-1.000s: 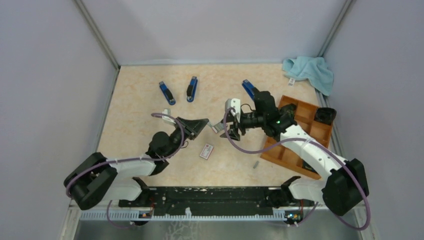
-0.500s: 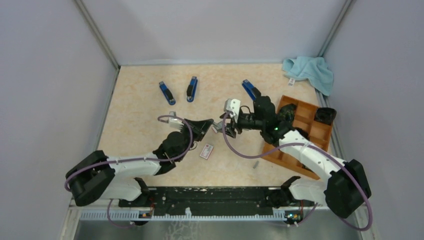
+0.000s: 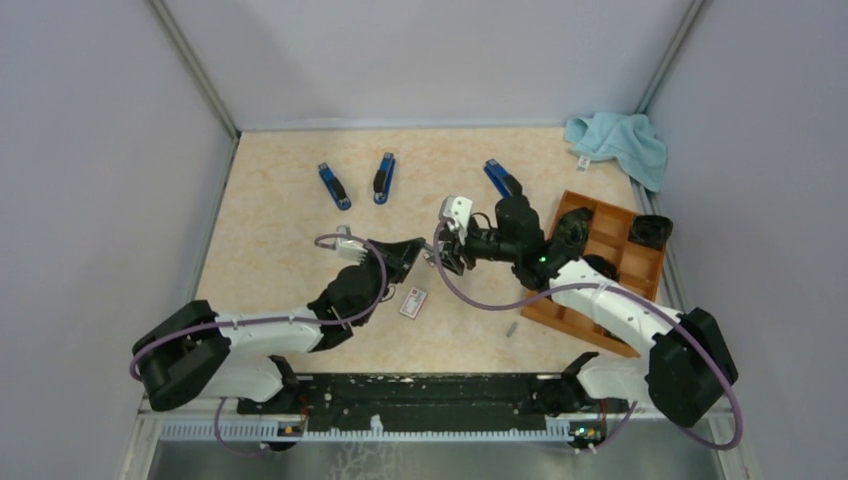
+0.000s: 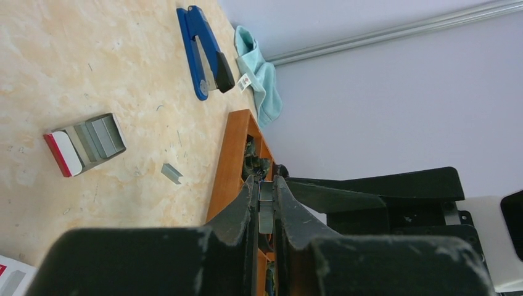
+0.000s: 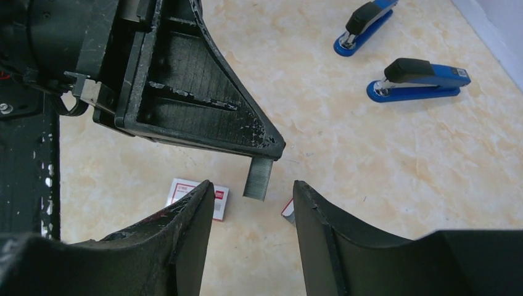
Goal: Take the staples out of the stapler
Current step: Adjust the staple.
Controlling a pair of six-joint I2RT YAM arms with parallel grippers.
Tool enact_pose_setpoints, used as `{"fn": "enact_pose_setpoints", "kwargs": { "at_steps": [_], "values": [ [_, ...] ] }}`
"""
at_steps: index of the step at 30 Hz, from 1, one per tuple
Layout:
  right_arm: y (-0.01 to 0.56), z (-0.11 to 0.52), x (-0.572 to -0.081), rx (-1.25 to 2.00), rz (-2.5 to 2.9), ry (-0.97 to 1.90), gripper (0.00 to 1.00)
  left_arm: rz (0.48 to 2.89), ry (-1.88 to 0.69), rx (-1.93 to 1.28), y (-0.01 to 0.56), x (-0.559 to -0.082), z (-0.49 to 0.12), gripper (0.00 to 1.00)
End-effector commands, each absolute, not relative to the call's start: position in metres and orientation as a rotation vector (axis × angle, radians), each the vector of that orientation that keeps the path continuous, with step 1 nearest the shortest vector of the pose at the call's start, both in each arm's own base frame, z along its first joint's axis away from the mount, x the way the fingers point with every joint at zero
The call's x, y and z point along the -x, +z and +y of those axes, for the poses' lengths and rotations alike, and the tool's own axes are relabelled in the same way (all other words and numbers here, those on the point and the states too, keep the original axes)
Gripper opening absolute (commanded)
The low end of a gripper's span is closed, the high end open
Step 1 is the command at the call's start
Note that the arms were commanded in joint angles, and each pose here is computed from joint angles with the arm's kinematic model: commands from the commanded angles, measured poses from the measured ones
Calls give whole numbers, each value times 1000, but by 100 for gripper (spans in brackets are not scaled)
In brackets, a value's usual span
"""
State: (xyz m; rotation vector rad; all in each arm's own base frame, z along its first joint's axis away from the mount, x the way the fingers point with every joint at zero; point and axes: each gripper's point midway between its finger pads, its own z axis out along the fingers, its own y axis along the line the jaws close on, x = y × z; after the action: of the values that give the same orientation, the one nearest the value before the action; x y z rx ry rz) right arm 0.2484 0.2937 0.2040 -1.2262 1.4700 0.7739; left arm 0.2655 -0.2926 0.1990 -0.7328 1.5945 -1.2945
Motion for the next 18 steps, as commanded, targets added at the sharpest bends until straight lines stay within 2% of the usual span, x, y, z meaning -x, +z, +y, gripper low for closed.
{"fn": "enact_pose_setpoints", "kwargs": {
  "at_steps": [1, 6, 11, 18],
  "values": [
    [214, 302, -257, 1178, 1455, 756, 51, 1546, -1317, 737, 213, -268, -296, 12],
    [211, 304, -261, 1170, 1475, 741, 49, 1543, -1329, 730, 214, -266, -297, 12],
    [214, 307, -257, 1182, 1452, 756, 38, 1540, -1333, 728, 213, -266, -297, 12],
    [217, 307, -256, 1178, 1437, 759, 30, 1535, -1349, 729, 213, -266, -298, 12]
  ]
}}
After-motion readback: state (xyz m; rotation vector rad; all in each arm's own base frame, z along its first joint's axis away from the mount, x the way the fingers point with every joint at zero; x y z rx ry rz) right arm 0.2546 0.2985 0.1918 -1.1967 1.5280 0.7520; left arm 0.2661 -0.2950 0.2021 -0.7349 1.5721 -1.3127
